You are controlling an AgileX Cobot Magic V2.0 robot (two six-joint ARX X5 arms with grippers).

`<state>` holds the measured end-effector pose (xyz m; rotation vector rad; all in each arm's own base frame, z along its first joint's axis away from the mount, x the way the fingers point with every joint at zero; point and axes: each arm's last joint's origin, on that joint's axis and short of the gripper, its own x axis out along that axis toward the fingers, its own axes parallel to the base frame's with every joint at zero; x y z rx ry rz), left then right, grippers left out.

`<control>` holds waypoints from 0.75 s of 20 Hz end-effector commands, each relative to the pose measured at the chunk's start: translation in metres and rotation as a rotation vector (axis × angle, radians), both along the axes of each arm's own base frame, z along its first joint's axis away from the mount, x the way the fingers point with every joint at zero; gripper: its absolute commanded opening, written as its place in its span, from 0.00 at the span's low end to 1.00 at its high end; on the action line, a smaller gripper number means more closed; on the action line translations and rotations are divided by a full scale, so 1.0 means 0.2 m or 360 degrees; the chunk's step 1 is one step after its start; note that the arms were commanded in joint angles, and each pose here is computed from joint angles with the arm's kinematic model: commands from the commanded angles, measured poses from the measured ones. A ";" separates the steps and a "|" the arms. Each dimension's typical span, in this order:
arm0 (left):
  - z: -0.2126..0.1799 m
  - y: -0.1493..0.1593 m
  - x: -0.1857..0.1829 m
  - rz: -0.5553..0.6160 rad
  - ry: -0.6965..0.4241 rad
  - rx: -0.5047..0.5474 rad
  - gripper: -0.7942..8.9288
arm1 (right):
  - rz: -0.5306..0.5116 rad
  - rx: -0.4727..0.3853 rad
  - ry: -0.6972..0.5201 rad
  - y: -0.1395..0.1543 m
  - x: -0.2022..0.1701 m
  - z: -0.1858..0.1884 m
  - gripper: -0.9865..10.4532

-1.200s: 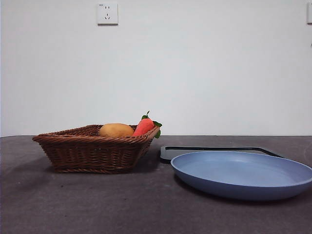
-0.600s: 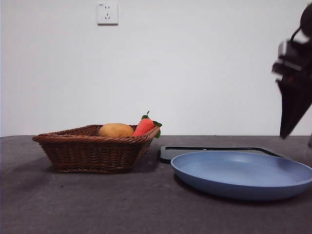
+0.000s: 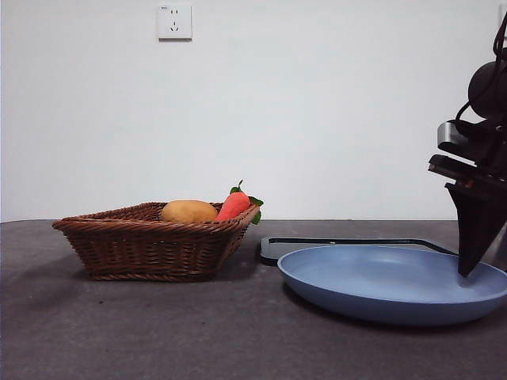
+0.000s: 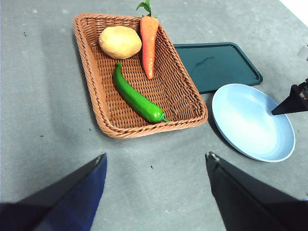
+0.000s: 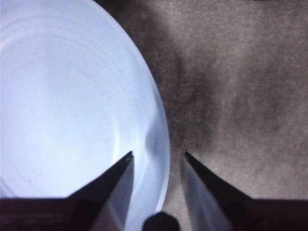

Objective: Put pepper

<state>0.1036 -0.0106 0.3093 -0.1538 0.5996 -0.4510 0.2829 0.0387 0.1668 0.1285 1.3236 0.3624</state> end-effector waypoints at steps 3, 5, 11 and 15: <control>0.03 0.00 0.00 -0.0014 -0.0041 0.0008 0.45 | 0.0012 0.0005 -0.0025 0.01 0.03 -0.01 0.14; 0.03 0.00 0.00 -0.0012 -0.0040 0.0007 0.45 | 0.0012 0.0007 -0.0037 0.01 0.04 -0.01 0.11; 0.01 0.00 0.05 -0.0008 0.0044 -0.0016 0.45 | -0.0017 0.0016 -0.0049 0.01 0.04 0.00 0.09; -0.01 -0.04 0.16 -0.0071 0.0106 -0.0063 0.45 | -0.0020 0.0027 -0.0140 0.00 0.01 0.09 0.09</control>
